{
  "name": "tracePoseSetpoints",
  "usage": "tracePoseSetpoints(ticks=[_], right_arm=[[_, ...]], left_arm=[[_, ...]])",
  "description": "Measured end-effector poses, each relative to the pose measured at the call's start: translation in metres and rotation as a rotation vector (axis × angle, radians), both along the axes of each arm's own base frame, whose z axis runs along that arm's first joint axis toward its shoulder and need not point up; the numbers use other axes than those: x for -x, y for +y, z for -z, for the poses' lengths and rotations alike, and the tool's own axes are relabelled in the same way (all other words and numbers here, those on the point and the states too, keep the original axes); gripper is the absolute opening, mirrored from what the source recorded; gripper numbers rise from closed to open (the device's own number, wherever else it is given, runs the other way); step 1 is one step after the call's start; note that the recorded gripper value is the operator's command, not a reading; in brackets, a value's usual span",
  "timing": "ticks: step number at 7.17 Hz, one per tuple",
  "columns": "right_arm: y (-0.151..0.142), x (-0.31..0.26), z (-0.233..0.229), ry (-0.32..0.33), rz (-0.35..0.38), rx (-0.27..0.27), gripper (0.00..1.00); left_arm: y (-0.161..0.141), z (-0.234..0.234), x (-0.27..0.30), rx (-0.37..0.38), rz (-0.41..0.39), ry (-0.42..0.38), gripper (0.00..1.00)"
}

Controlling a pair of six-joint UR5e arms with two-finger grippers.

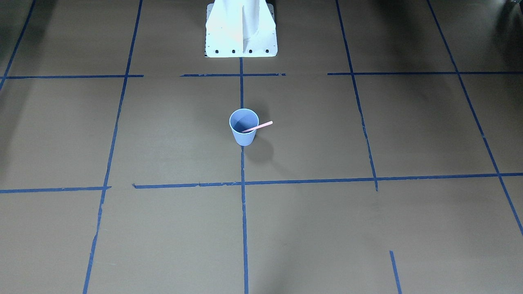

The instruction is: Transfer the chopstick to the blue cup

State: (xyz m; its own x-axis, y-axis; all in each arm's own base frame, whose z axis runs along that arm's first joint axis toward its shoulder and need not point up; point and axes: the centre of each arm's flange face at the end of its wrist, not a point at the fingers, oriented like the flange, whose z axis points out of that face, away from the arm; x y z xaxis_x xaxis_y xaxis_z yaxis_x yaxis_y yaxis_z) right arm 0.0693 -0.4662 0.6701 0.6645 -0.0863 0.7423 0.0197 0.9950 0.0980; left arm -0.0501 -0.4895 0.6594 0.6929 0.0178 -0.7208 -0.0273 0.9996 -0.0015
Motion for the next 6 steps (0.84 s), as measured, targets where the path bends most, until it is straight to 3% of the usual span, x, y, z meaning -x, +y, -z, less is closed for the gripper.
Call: tracePoseSetpoints(ticks=[3,6], right_arm=[[0.000,-0.004,0.004,-0.006,-0.025,0.019,1.00],[0.001,-0.010,0.003,-0.009,-0.039,0.048,1.00]], left_arm=[[0.005,-0.002,-0.002,0.003,-0.003,0.045,1.00],[0.014,-0.016,0.001,0.021,-0.005,-0.008,1.00]])
